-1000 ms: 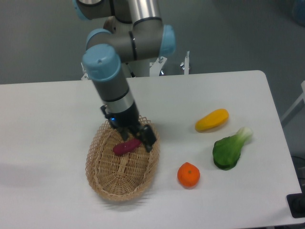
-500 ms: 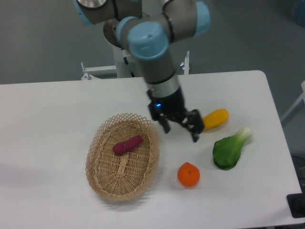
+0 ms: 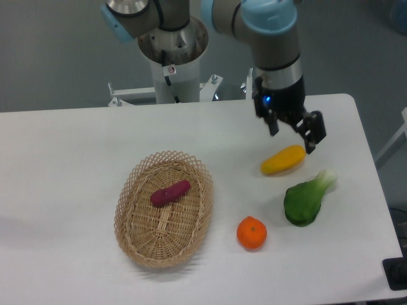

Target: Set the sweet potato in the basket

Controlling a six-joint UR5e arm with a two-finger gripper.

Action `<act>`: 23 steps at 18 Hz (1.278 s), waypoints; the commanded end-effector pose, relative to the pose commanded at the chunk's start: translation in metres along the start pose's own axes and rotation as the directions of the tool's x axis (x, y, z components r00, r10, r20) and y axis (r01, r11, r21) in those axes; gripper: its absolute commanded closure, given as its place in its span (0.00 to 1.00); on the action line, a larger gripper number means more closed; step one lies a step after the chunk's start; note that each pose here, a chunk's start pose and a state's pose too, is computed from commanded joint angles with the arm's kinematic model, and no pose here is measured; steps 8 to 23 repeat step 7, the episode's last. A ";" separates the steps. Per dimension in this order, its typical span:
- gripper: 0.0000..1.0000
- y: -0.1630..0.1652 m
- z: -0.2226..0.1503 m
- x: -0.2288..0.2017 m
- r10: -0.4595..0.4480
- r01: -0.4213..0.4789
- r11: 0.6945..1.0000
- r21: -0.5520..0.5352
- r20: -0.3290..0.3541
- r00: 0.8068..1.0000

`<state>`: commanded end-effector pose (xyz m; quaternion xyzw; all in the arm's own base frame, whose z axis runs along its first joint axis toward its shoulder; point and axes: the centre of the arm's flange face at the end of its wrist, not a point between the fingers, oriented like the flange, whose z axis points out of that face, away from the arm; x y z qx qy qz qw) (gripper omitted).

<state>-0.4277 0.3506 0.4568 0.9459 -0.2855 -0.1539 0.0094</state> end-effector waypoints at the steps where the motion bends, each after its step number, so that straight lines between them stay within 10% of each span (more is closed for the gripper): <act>1: 0.00 0.002 -0.001 0.001 0.007 -0.007 1.000 0.004 -0.004 1.000; 23: 0.00 -0.001 -0.005 0.006 -0.009 0.009 0.999 0.040 0.010 1.000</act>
